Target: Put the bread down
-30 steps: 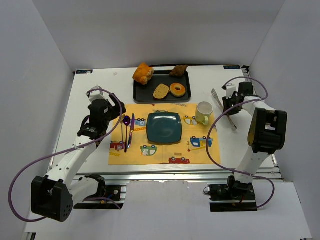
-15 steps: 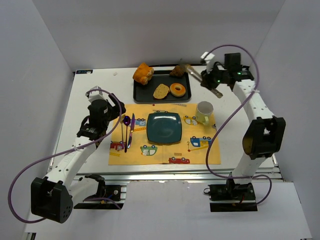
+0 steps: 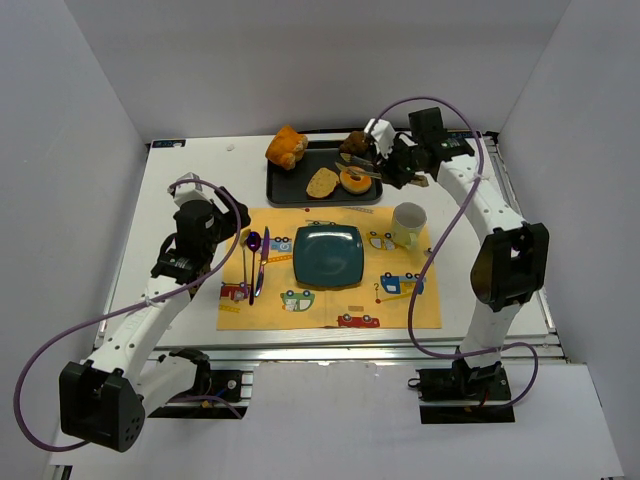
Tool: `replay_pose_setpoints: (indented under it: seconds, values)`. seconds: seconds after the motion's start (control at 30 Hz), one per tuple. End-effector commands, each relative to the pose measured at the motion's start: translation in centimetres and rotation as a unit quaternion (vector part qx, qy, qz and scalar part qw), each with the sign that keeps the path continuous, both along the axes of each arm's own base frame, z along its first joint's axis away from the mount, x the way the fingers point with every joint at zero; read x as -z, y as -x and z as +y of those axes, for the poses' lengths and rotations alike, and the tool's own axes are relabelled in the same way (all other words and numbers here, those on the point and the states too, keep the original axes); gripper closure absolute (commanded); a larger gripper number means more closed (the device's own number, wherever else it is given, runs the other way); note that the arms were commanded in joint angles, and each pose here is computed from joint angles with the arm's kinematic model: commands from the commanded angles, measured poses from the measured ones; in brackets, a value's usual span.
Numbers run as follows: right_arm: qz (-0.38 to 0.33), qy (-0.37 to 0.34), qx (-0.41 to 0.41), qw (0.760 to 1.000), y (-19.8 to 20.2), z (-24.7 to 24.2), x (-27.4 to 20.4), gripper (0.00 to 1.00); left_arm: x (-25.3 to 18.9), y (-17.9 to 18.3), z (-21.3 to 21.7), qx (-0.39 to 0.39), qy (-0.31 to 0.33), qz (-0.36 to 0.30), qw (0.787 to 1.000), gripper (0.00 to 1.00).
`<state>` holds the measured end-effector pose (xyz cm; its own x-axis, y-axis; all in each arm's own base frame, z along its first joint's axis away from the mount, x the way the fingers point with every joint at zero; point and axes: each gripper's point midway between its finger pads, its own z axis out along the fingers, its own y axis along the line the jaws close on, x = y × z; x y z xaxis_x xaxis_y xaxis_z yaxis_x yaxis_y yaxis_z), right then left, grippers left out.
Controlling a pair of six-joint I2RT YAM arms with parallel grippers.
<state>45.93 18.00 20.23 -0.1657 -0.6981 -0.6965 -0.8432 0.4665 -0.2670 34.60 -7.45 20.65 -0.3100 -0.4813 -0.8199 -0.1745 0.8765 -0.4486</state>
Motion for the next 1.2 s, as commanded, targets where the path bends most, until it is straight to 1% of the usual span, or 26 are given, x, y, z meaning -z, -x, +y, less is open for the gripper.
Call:
replay_pose_setpoints:
  seconds: [0.0, 0.07, 0.23, 0.37, 0.53, 0.83, 0.93, 0.97, 1.03, 1.07, 1.1, 1.13, 1.17]
  values:
    - [-0.012, 0.030, 0.001, 0.999, -0.2, -0.1, -0.3, 0.55, -1.7, -0.3, 0.0, 0.001, 0.011, -0.020, 1.000, 0.06]
    - [0.007, 0.037, 0.000, 0.999, 0.1, 0.1, 1.0, 0.54, -1.7, -0.3, -0.1, 0.001, 0.011, -0.019, 1.000, 0.06]
    - [0.021, 0.049, 0.021, 0.998, -0.3, 0.1, 3.0, 0.53, -1.6, -0.2, 0.0, 0.001, 0.011, -0.019, 1.000, 0.06]
    - [0.017, 0.056, 0.038, 0.998, -1.2, 0.2, 3.3, 0.52, -1.3, 0.1, 0.0, -0.001, 0.013, -0.017, 1.000, 0.06]
    - [0.023, 0.064, 0.053, 0.996, -1.8, 0.0, 4.3, 0.48, -1.1, 0.3, 0.1, -0.003, 0.017, -0.017, 1.000, 0.06]
    - [0.032, 0.088, 0.065, 0.993, -1.9, 0.0, 6.2, 0.47, -1.1, 0.2, 0.0, -0.001, 0.019, -0.019, 1.000, 0.06]
    - [0.030, 0.095, 0.063, 0.993, -2.0, 0.4, 6.6, 0.53, -1.2, 0.2, 0.0, -0.002, 0.019, -0.020, 1.000, 0.06]
    - [0.030, 0.096, 0.062, 0.993, -2.0, 0.4, 6.6, 0.59, -1.2, 0.2, 0.0, -0.002, 0.019, -0.020, 1.000, 0.06]
    - [0.029, 0.096, 0.062, 0.993, -1.9, 0.5, 6.4, 0.66, -1.4, 0.3, 0.1, -0.002, 0.019, -0.022, 1.000, 0.06]
    - [0.027, 0.095, 0.061, 0.993, -2.0, 0.5, 6.2, 0.72, -1.3, 0.3, 0.1, -0.003, 0.019, -0.021, 1.000, 0.06]
    - [0.021, 0.092, 0.062, 0.994, -2.0, 0.4, 5.6, 0.75, -1.3, 0.3, 0.1, -0.004, 0.019, -0.022, 1.000, 0.06]
    - [0.018, 0.090, 0.062, 0.994, -1.9, 0.5, 5.2, 0.83, -1.3, 0.4, 0.1, -0.003, 0.020, -0.023, 1.000, 0.06]
    - [0.006, 0.085, 0.065, 0.994, -1.9, 0.4, 4.1, 0.86, -1.3, 0.4, 0.1, -0.003, 0.020, -0.023, 1.000, 0.06]
